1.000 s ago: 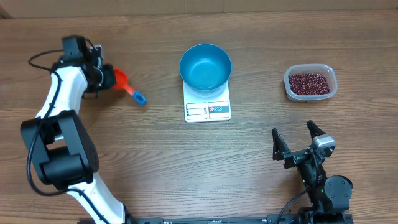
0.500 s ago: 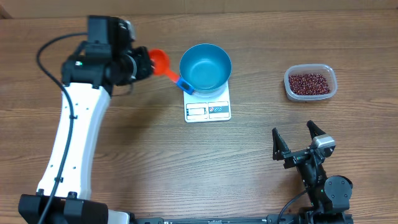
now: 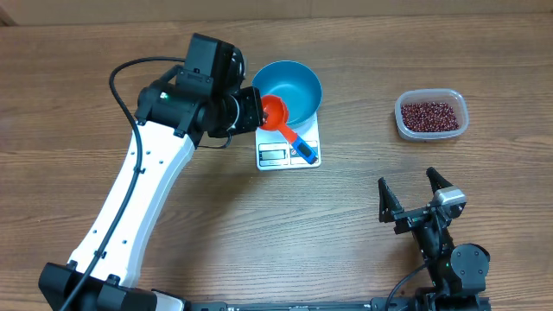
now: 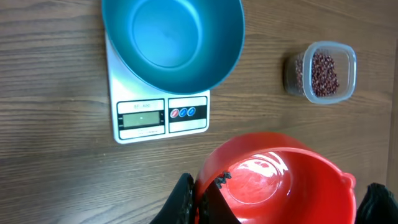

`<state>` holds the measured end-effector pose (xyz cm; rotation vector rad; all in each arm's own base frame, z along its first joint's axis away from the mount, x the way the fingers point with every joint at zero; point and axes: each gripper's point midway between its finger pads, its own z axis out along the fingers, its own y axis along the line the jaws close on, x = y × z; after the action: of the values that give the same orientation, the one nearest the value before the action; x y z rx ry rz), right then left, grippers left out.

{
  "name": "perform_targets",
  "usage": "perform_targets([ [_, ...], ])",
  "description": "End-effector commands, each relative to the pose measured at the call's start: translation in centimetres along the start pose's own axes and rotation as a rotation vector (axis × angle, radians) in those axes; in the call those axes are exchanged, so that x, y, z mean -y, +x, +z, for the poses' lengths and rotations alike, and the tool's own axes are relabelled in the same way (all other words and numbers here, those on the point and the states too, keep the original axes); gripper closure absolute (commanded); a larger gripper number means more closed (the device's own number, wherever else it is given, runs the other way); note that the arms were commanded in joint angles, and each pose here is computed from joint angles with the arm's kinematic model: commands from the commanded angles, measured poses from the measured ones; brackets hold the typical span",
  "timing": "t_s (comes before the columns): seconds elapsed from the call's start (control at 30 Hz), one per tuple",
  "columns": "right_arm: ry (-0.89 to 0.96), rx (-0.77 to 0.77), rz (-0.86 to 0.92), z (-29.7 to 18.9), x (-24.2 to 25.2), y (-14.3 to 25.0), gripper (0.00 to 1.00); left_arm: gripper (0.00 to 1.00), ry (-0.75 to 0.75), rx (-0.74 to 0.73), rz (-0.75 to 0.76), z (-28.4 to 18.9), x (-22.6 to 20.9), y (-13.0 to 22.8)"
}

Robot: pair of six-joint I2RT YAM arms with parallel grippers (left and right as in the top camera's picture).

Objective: Scoop item into bowl and weigh 150g on scale
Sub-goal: 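Lift the red scoop with the left gripper over the teal bowl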

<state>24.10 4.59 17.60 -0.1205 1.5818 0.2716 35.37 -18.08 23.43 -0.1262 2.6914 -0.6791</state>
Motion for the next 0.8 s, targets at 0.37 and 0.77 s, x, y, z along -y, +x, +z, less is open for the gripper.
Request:
perform_targets([
  [0.37, -0.279, -0.052, 0.329, -0.7, -4.8, 0.2, 0.00, 0.96, 0.052, 0.002, 0.040, -0.1, 2.9, 1.0],
  [0.77, -0.491, -0.042, 0.464, -2.6, -8.5, -4.8, 0.00, 0.96, -0.074, 0.099, -0.134, 0.3, 0.6, -0.8],
])
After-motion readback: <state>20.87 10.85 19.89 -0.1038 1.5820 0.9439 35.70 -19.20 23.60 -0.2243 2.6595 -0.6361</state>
